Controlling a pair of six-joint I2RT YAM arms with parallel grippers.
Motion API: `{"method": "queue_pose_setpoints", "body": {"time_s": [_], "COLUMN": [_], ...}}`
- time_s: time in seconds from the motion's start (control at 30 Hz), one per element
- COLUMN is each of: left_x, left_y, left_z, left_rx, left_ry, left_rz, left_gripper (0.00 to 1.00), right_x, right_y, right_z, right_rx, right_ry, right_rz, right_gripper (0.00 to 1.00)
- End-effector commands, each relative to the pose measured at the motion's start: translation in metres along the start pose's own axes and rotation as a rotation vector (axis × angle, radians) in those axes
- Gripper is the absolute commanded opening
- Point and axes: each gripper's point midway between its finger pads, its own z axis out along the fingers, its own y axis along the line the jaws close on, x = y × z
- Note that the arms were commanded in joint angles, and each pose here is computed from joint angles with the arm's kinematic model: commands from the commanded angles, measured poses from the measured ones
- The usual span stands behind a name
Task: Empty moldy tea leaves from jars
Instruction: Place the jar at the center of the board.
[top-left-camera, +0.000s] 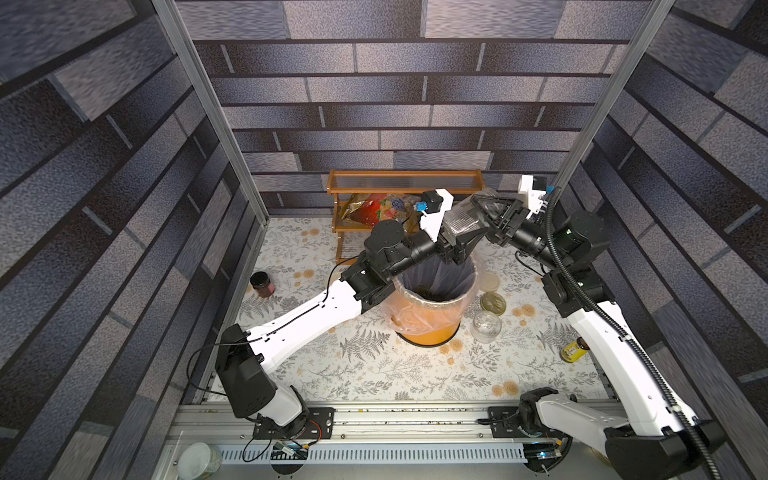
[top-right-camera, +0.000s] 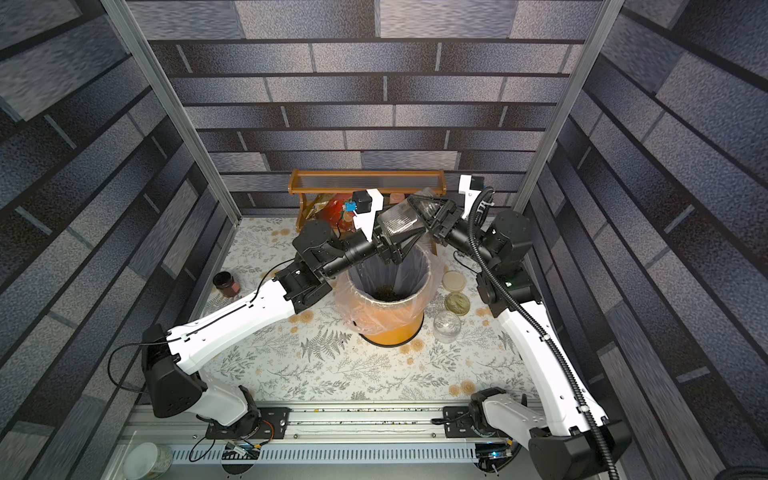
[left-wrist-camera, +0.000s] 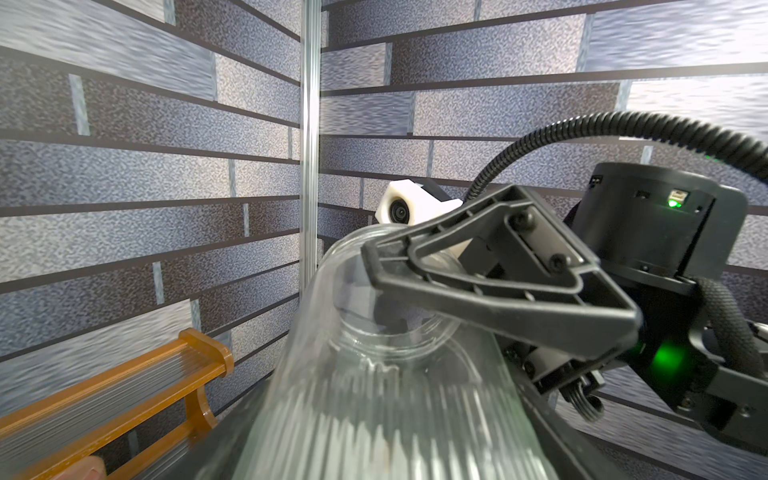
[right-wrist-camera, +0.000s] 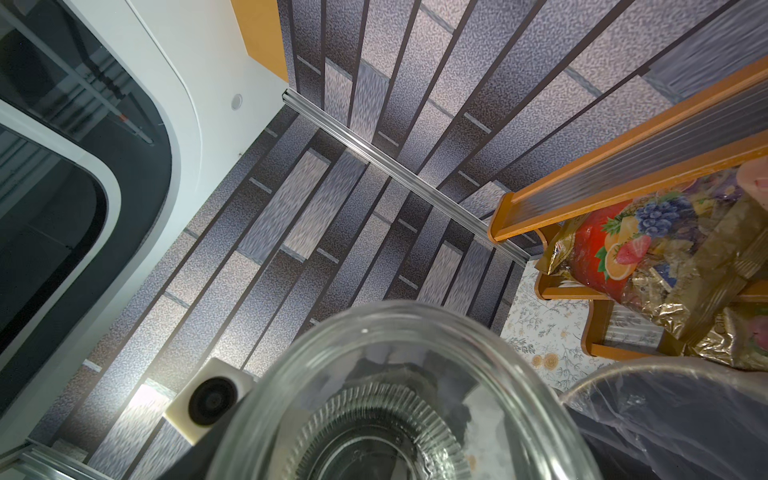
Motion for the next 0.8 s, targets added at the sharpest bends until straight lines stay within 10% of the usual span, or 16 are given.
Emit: {"method": "queue_pose_setpoints", "body": {"time_s": [0.0,0.23,0.4,0.77], "left_x": [-0.029,-0.015,-0.004,0.003], "left_y": [-0.003,0.008,0.027,0.074], "left_z": [0.005,0.015,0.014,-0.016], "left_rx": [0.039,0.039,0.007,-0.131], "left_ry": [-0.060,-0.042,-0.024,0.050], "left_rz": [0.021,0.007,-0.019,-0.053], "left_gripper": [0.35,0.49,0.99,1.00], "right_x": [0.005,0.001,-0.003,-0.030], "right_y": [0.007,-0.007,-0.020,-0.056], "right_z": [0.000,0.013,0.023,0.025], "right_rx": [-0.032,0.014,0.059,0.192], "right_ry": [0.016,0.039,0.055,-0.003], "right_rz": [-0.053,-0.059,-0.073,-0.126], "right_gripper": [0.73,0.34,0.18,0.04]}}
